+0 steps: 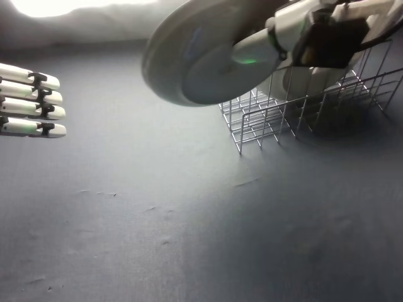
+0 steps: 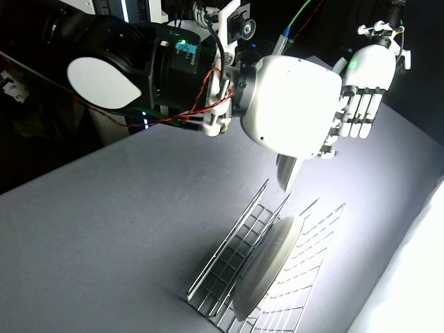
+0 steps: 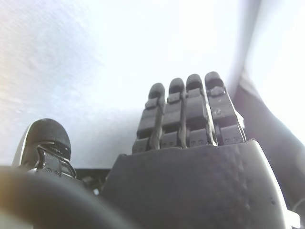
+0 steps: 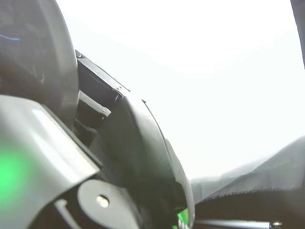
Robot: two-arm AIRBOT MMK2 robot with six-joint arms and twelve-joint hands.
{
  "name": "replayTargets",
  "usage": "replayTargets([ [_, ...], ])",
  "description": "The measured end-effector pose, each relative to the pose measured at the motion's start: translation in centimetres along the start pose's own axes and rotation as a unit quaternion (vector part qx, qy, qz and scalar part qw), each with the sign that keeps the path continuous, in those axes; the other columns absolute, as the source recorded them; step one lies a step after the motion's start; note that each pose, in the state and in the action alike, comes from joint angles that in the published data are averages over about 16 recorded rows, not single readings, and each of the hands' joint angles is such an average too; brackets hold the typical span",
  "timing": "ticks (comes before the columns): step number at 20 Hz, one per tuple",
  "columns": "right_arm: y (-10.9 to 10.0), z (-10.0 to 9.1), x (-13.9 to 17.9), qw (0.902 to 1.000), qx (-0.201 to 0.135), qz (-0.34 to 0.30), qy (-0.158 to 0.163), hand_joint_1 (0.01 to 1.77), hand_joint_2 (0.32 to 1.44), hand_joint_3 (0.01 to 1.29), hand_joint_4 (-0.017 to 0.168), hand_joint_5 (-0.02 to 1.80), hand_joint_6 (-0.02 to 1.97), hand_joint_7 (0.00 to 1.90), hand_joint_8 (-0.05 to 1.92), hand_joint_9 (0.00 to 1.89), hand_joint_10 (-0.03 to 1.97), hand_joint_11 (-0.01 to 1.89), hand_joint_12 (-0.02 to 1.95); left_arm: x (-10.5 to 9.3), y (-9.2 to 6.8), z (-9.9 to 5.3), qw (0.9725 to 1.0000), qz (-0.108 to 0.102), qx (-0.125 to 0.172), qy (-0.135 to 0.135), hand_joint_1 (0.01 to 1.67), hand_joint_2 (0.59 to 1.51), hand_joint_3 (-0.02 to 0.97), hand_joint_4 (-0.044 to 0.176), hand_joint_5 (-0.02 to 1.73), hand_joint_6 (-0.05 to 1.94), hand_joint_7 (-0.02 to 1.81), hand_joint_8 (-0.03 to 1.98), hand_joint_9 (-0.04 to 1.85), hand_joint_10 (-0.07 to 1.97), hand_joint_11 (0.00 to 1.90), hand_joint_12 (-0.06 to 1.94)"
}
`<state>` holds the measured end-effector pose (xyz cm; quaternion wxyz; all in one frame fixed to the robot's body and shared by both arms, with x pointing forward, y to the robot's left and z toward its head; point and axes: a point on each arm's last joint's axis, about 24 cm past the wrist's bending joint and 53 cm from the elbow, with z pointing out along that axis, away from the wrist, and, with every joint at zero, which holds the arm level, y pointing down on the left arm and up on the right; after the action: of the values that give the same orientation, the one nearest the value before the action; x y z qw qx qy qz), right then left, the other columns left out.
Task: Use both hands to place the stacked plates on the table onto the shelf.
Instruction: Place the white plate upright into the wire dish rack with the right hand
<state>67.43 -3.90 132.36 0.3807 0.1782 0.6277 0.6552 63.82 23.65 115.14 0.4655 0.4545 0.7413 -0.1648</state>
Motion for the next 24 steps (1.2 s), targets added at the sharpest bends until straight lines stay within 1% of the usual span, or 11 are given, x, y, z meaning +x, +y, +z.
replayTargets([
  [6, -0.8, -1.5, -2.4, 0.9996, 0.018, -0.007, -0.022, 1.37, 0.97, 0.01, -0.004, 0.96, 0.97, 1.07, 0.78, 0.93, 1.06, 0.79, 1.0, 0.2, 0.1, 0.0, 1.0, -0.001, 0.0, 0.006, 0.02, 1.113, 0.012, -0.002, 0.05, 0.02, 0.03, 0.01, 0.02, 0.01, 0.02, 0.0],
  [13, -2.0, -3.4, -4.9, 0.998, 0.039, -0.02, -0.045, 1.37, 0.97, 0.01, -0.006, 0.95, 0.97, 1.06, 0.8, 0.92, 1.07, 0.77, 1.01, 0.3, -0.2, 0.1, 1.0, 0.001, 0.004, 0.008, 0.02, 1.114, 0.011, -0.002, 0.06, 0.02, 0.05, 0.01, 0.02, 0.01, 0.02, 0.02],
  [24, -4.3, -5.5, -6.8, 0.9951, 0.062, -0.044, -0.064, 1.38, 0.98, 0.01, -0.007, 0.95, 0.99, 1.03, 0.83, 0.9, 1.11, 0.73, 1.07, 0.1, -1.1, 0.1, 0.9998, 0.013, 0.014, 0.012, 0.02, 1.115, 0.011, -0.002, 0.07, 0.01, 0.06, 0.01, 0.03, 0.01, 0.02, 0.07],
])
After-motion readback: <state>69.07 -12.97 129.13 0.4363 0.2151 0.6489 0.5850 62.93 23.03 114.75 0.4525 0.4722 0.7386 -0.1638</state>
